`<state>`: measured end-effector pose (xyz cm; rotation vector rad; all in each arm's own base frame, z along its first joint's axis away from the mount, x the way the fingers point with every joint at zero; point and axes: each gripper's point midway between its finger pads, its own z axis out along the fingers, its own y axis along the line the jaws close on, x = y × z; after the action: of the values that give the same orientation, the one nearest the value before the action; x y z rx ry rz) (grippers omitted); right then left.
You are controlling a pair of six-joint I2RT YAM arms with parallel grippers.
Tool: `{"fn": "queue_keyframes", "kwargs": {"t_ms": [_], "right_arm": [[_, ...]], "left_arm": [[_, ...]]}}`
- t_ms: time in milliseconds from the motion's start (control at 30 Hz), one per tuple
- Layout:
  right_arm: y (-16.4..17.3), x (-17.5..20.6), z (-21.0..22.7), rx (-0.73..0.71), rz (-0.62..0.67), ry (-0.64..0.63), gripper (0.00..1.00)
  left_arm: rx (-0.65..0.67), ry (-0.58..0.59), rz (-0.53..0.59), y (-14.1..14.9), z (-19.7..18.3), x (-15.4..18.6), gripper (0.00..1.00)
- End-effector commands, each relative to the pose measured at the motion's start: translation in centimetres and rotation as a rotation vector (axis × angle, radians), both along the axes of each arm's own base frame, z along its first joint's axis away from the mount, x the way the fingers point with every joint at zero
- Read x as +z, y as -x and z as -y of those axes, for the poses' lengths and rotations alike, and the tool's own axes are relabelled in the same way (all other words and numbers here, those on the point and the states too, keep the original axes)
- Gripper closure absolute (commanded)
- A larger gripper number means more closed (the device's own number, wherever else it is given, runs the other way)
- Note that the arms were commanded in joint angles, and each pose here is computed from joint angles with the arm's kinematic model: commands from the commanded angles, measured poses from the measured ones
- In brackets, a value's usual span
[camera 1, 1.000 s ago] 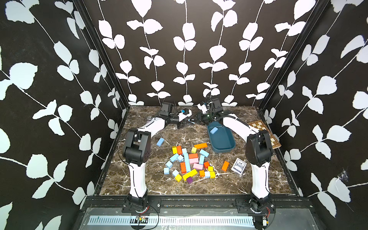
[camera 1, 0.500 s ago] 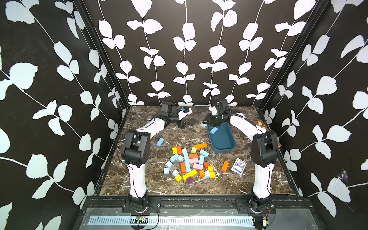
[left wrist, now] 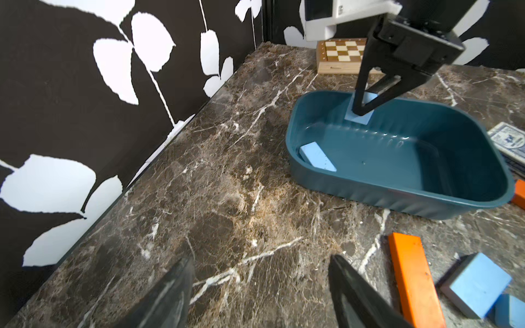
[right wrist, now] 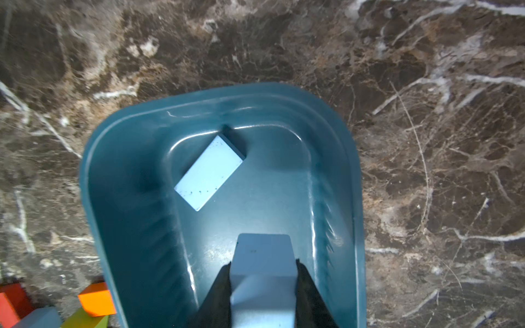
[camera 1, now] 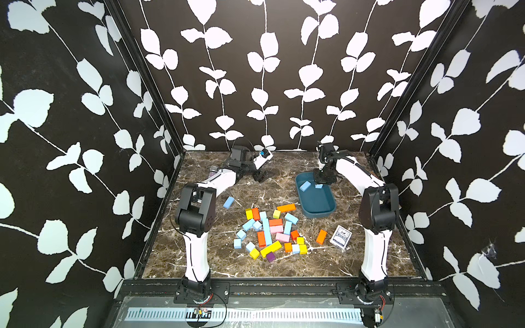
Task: Pick out the blue building blocks
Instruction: Place the building block in the storage box.
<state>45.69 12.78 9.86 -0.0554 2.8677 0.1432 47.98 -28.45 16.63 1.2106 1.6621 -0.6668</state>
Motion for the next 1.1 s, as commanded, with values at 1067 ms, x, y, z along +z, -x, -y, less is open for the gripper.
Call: {"fn": "queue_keyframes", "kwargs": {"t_ms": [1067], "right_arm": [[-1.8,-4.9,-5.4,0.196,-0.026,-0.007,0.72]], "left_arm": [[0.041,-0.047,0.023,-0.8,-0.3,0.0,0.24]]}}
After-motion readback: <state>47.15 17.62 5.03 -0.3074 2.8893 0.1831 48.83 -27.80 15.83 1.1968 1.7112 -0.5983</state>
